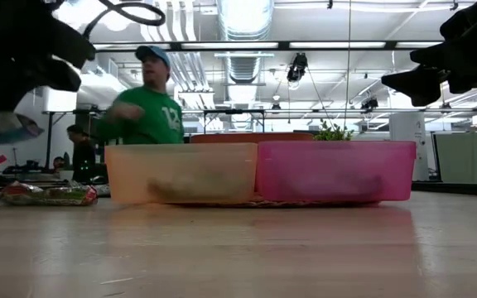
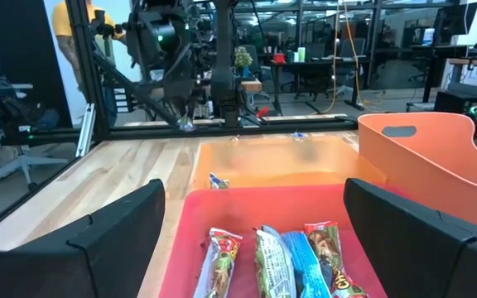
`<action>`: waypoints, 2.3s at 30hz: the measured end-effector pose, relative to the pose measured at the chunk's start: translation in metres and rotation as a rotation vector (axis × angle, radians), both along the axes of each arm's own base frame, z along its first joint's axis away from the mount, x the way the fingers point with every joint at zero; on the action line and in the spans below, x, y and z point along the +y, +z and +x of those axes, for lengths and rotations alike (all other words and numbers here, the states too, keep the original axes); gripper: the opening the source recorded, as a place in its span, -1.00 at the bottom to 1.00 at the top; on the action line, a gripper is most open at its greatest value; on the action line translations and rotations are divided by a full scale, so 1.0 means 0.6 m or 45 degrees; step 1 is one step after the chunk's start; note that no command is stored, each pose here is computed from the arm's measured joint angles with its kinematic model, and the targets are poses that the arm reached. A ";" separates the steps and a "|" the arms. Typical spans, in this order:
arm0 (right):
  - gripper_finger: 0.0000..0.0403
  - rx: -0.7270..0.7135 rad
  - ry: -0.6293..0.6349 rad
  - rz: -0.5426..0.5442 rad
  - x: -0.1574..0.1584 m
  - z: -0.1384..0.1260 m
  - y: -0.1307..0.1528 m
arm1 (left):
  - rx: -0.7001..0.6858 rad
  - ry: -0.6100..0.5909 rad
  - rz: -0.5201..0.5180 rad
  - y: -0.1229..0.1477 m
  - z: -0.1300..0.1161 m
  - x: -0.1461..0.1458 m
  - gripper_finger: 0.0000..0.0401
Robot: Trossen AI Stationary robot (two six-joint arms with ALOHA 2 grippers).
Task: Pick and place Granola Bars by type
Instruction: Put the blue granola bar into the light orange bin
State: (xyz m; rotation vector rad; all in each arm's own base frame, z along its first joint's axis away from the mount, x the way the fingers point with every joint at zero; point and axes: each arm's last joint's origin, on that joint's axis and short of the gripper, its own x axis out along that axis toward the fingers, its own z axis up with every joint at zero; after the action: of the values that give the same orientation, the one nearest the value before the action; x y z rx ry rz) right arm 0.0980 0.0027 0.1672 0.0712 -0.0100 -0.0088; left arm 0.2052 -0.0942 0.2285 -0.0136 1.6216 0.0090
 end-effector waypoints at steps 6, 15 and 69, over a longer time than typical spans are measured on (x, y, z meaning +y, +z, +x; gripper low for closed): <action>0.78 0.000 0.000 -0.003 0.000 0.000 0.000 | 0.040 -0.056 0.044 0.040 -0.002 0.002 -0.97; 0.78 0.000 0.000 -0.003 0.000 0.000 0.000 | -0.050 -0.065 0.011 0.108 0.023 0.006 -0.98; 0.78 0.000 0.000 -0.001 0.000 0.000 0.000 | -0.080 -0.148 0.100 0.000 0.363 0.174 -1.00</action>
State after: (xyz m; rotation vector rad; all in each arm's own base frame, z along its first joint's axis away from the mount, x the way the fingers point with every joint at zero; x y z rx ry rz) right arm 0.0980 0.0027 0.1672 0.0702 -0.0099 -0.0086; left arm 0.4228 0.0103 0.2284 0.1397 1.5557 -0.0172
